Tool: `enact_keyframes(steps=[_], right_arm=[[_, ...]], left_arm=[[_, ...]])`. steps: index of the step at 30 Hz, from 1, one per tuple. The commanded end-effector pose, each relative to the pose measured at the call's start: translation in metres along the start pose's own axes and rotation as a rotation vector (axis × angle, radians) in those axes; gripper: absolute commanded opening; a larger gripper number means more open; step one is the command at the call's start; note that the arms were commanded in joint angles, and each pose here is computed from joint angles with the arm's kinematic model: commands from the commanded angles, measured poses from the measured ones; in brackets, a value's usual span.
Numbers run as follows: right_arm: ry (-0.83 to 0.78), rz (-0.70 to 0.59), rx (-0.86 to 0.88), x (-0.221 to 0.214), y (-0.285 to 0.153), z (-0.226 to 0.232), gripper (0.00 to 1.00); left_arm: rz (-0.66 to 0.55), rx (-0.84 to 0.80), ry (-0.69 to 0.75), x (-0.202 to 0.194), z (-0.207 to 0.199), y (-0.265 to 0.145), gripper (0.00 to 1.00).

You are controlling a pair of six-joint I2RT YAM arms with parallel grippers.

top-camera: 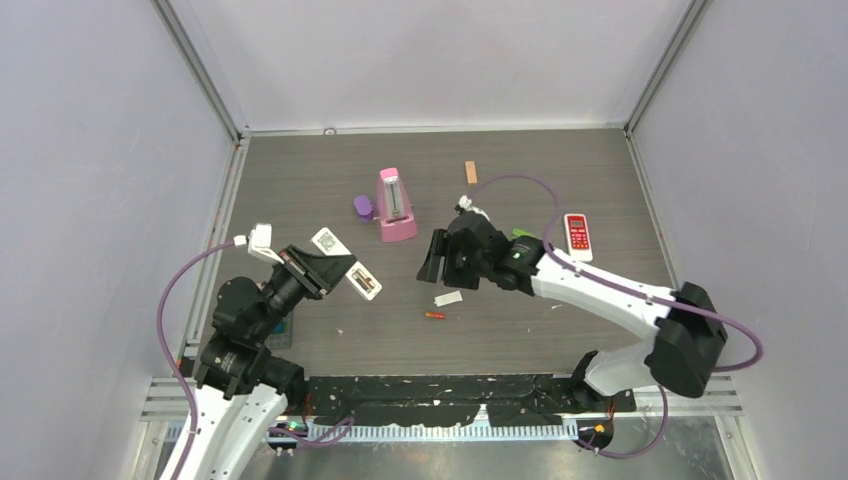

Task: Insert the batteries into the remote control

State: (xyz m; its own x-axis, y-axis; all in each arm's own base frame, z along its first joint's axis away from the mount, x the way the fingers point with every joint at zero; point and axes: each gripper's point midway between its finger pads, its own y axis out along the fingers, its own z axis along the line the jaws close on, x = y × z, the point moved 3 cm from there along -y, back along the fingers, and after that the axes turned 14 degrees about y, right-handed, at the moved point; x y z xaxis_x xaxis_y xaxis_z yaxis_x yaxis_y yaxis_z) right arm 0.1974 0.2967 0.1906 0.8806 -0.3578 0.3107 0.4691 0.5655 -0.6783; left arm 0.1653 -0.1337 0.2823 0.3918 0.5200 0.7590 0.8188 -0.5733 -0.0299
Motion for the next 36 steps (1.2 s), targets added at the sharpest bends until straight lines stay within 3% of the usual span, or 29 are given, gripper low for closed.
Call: enact_keyframes(steps=[1, 5, 9, 12, 16, 21, 28, 36], right_arm=[[0.281, 0.006, -0.076, -0.006, 0.025, -0.011, 0.69], [0.235, 0.006, -0.111, -0.008, 0.047, -0.022, 0.64], [-0.157, 0.001, -0.111, 0.006, 0.06, -0.023, 0.62], [-0.464, 0.12, -0.044, -0.003, 0.061, -0.028, 0.62], [-0.672, 0.329, 0.025, -0.033, 0.065, -0.053, 0.62], [-0.798, 0.445, -0.053, -0.041, 0.074, -0.082, 0.62], [-0.937, 0.432, -0.066, -0.035, 0.08, -0.087, 0.6], [-1.047, 0.485, -0.05, -0.049, 0.088, -0.089, 0.52]], left_arm=[[-0.035, 0.047, 0.017, 0.004, 0.007, -0.002, 0.0], [-0.04, 0.047, 0.019, 0.003, 0.008, -0.004, 0.0], [-0.039, 0.037, 0.034, 0.004, 0.005, -0.006, 0.0], [-0.019, 0.052, 0.038, 0.004, 0.005, -0.006, 0.0], [-0.007, 0.089, 0.02, 0.002, 0.011, -0.004, 0.0], [0.026, 0.106, 0.011, -0.001, 0.015, 0.001, 0.0], [0.045, 0.11, 0.002, -0.002, 0.019, 0.007, 0.0], [0.047, 0.097, -0.026, 0.002, 0.025, 0.014, 0.0]])
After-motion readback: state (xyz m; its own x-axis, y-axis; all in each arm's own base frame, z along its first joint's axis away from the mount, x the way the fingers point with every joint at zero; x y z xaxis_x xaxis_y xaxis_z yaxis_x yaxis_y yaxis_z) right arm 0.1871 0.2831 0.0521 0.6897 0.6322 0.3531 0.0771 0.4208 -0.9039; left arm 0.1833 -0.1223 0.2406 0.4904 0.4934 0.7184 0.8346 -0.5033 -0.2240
